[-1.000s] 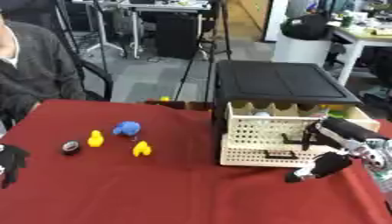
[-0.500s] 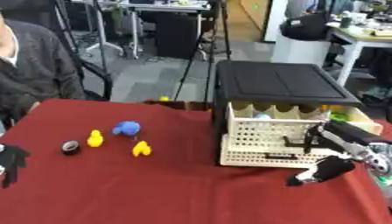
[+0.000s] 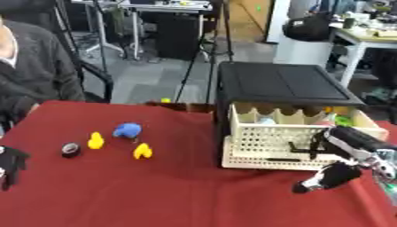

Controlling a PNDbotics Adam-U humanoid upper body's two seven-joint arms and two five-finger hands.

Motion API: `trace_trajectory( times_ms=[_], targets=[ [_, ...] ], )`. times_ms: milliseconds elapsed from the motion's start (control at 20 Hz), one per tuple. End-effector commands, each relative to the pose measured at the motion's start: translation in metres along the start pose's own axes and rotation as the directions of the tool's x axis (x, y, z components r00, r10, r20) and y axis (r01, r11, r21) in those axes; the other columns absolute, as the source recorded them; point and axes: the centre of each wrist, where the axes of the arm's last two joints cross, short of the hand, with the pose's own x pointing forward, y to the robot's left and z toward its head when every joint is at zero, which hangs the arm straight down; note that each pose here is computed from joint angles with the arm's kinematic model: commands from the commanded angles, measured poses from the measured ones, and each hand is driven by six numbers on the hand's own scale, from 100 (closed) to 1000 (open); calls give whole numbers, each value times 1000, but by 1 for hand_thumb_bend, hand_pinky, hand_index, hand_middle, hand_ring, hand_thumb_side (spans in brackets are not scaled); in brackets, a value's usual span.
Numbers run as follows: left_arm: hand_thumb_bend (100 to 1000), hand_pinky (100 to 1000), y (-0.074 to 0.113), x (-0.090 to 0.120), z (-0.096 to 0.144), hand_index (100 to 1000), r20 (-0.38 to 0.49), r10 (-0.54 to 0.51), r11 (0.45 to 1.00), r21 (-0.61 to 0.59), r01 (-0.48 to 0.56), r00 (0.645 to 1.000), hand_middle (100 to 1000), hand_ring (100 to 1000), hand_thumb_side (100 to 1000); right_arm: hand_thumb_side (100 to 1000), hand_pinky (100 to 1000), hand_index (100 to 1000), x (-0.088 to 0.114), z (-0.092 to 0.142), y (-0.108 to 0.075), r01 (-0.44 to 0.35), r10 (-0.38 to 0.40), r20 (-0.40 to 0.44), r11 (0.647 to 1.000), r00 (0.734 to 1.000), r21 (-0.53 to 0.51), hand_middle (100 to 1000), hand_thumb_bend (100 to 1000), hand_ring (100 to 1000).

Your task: Pick up objects from table and place into drawer.

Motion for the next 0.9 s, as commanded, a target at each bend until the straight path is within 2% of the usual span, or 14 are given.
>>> trace_trajectory(
  times_ms=[50, 900],
  targets=[
    [100, 231, 13, 7, 1, 687, 6, -41, 999, 8, 41, 999, 483, 354, 670, 493, 100, 413, -3, 6, -11, -13, 12, -8, 1000, 1000, -25, 100, 964, 100],
    [100, 232, 13, 7, 1, 687, 5, -41, 999, 8, 41, 999, 483, 354, 672, 490, 100, 413, 3, 6, 0, 1, -1, 21, 1000, 1000, 8, 100, 962, 100]
  ],
)
